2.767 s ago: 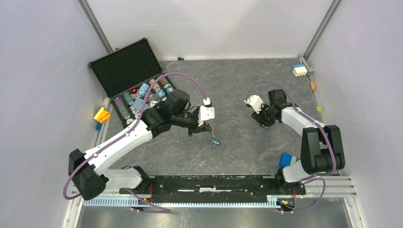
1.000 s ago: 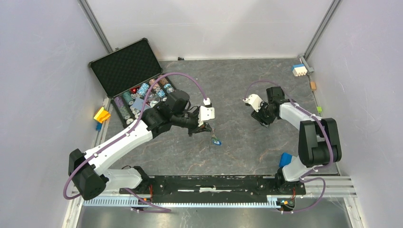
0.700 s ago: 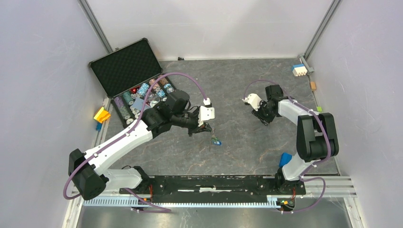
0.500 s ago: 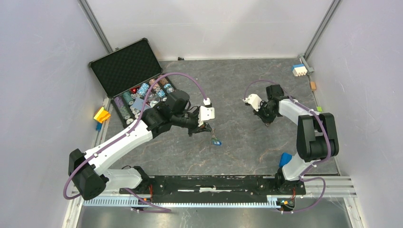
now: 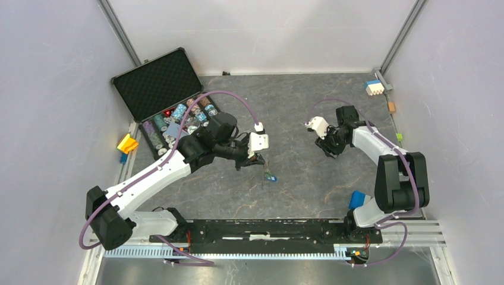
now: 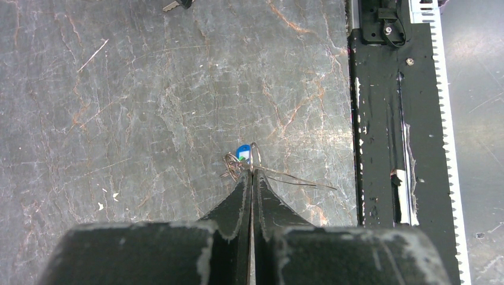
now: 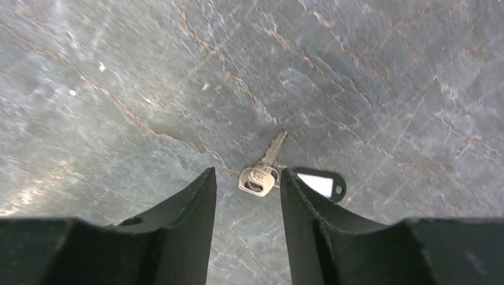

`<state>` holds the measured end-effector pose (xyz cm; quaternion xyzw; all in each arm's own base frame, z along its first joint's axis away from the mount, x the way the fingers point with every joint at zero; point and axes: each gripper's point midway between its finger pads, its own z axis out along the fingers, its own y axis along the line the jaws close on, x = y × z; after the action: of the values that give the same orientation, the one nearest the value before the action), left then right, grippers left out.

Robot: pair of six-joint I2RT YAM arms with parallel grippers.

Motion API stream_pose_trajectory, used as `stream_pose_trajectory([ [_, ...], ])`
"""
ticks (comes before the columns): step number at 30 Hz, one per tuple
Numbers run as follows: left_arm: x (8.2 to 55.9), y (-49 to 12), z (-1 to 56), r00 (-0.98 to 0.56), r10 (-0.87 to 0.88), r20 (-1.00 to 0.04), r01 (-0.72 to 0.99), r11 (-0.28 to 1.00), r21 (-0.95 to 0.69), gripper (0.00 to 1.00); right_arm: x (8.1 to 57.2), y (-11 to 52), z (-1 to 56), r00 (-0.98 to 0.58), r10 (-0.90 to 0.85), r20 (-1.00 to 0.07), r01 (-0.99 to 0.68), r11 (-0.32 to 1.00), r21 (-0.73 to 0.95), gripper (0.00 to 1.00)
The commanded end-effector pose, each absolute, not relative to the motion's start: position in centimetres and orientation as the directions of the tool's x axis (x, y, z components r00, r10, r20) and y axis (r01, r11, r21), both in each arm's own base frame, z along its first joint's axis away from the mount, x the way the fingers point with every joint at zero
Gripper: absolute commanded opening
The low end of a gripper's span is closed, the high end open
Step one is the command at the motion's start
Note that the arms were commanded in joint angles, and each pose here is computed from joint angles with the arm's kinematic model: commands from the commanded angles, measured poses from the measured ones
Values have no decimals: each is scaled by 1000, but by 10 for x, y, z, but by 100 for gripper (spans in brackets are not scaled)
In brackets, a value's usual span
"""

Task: Put the keys on the keyring

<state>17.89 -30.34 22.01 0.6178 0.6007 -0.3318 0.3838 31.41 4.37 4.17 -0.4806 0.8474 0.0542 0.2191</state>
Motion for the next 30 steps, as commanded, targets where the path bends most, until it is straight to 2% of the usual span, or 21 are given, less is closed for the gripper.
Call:
stream_pose_trajectory([
  [1,175,-311,238,91,434,-896,996,-16,93,2,321,22,44,-471,-797,-378,-791,571,-219,53],
  [6,173,-310,238,90,434,-896,996,-16,92,2,322,13,36,-504,-790,-349,-782,590,-204,55],
  [17,173,-309,236,91,436,-896,996,-18,92,2,319,14,14,-536,-774,-336,-792,600,-117,51],
  [19,173,-309,236,91,436,-895,996,-19,92,2,319,15,11,-538,-772,-339,-794,599,-105,46],
  [24,173,-309,236,91,438,-894,995,-15,94,2,319,19,11,-535,-769,-351,-800,594,-82,24],
  [26,174,-308,236,90,439,-894,995,-13,94,2,319,20,14,-531,-769,-355,-801,592,-86,20],
  [28,174,-309,235,91,441,-893,995,-14,95,2,320,19,18,-527,-771,-358,-801,591,-94,22],
  [30,174,-309,235,90,441,-893,996,-14,94,2,322,18,23,-521,-774,-360,-799,591,-112,31],
])
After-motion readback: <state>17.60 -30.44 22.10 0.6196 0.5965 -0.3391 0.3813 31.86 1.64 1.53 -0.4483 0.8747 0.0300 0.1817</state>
